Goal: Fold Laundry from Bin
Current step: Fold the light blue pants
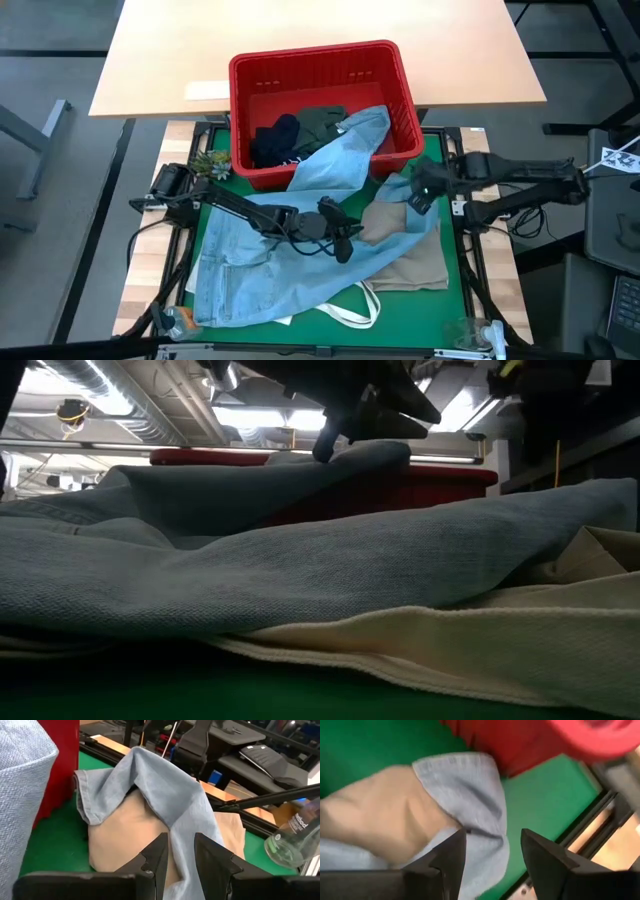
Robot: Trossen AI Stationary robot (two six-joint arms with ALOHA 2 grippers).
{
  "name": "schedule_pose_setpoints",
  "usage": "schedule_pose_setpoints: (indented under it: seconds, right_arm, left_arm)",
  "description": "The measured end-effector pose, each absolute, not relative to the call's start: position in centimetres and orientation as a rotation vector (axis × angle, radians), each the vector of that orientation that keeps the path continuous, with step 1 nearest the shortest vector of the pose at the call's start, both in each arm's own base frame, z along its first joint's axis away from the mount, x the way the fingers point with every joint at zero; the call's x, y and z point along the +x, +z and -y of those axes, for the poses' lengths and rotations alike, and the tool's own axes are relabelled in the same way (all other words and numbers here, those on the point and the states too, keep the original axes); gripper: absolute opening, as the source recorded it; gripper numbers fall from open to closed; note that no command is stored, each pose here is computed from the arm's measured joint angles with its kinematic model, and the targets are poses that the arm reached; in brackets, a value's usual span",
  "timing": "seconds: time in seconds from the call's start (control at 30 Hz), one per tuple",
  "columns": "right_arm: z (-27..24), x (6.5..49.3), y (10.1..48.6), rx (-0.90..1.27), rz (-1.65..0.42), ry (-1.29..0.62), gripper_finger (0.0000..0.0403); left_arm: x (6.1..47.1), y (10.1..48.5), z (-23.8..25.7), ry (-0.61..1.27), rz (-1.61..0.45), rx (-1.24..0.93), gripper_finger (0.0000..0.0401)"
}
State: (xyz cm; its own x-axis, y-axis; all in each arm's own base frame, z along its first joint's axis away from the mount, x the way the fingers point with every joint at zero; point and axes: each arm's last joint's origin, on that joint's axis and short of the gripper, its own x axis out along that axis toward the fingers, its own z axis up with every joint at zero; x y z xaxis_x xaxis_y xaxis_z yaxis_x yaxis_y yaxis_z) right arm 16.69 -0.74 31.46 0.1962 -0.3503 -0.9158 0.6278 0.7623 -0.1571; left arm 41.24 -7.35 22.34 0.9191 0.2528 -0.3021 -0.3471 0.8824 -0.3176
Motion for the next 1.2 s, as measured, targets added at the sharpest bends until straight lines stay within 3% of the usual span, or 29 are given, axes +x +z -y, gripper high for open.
schedule_pose_setpoints:
  seconds: [0.43,0.67,0.87,0.97,1.13,1.2]
  right_arm:
    - [4.7,15.9,30.5,0.546,-1.258,-0.761,0.0191]
    - [4.6,15.6,27.4,0.549,-1.379,-0.721,0.0191]
    - [4.7,16.1,25.7,0.544,-1.341,-0.705,0.0185]
    - [4.7,16.2,25.6,0.549,-1.334,-0.696,0.0154]
    - [4.5,16.0,25.6,0.569,-1.349,-0.672,0.0040]
    - [4.4,16.0,26.0,0.589,-1.358,-0.644,0.0014]
  left_arm:
    - [41.2,22.3,7.5,0.312,-0.261,-0.374,0.0090]
    - [41.2,22.3,7.5,0.312,-0.261,-0.374,0.0090]
    - [41.2,22.3,7.5,0.314,-0.261,-0.374,0.0090]
    - [41.2,22.3,7.5,0.313,-0.261,-0.374,0.0090]
    - [41.2,22.3,7.5,0.319,-0.259,-0.373,0.0090]
    - [41.2,22.3,7.4,0.331,-0.256,-0.371,0.0090]
